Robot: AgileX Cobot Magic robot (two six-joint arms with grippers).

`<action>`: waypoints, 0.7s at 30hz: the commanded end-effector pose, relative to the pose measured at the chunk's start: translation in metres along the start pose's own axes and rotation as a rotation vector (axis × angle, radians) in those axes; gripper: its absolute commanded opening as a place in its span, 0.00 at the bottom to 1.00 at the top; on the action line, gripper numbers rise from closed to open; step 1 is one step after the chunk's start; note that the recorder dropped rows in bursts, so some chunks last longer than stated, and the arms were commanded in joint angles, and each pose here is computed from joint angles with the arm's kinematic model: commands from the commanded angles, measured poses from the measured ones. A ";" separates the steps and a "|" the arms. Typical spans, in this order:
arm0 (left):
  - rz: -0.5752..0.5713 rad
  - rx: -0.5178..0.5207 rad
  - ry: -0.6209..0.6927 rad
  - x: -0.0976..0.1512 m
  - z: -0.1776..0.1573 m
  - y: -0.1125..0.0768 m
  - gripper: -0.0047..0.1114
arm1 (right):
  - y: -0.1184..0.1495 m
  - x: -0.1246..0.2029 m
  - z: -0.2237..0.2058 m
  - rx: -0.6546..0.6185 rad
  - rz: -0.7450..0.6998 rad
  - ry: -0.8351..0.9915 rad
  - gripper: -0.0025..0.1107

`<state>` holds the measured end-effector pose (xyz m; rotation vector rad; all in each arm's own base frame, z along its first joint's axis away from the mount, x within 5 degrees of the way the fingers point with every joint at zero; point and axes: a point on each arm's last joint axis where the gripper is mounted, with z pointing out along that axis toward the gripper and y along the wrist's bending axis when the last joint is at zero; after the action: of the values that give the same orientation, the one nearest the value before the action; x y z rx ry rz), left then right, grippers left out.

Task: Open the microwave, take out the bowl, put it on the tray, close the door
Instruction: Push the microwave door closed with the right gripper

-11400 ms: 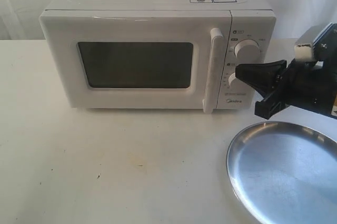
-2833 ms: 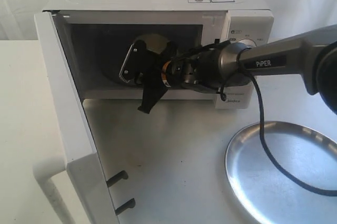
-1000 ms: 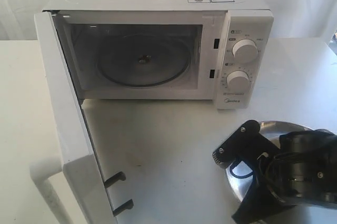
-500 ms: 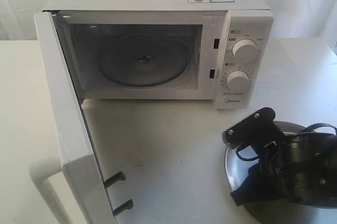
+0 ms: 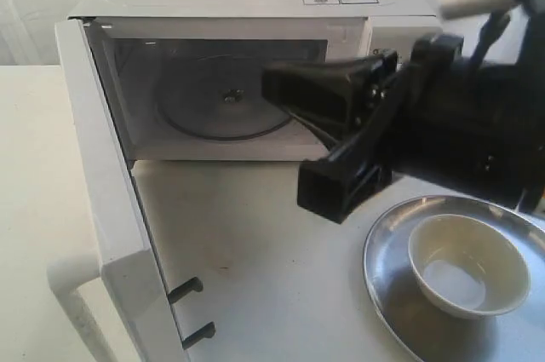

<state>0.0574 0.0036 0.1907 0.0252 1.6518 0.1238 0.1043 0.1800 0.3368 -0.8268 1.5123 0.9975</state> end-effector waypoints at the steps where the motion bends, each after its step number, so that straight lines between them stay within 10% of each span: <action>1: -0.008 0.000 -0.010 -0.002 0.000 0.000 0.04 | 0.016 -0.034 0.016 -0.111 -0.099 -0.086 0.02; 16: -0.008 0.000 -0.010 -0.002 0.000 0.000 0.04 | 0.094 -0.030 0.170 0.118 -0.568 0.224 0.02; 21: -0.008 0.000 -0.010 -0.002 0.000 0.000 0.04 | 0.084 0.020 0.202 0.412 -0.834 0.407 0.02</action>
<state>0.0574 0.0036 0.1907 0.0252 1.6518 0.1238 0.0965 0.3973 0.3357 -1.2673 1.3878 0.1016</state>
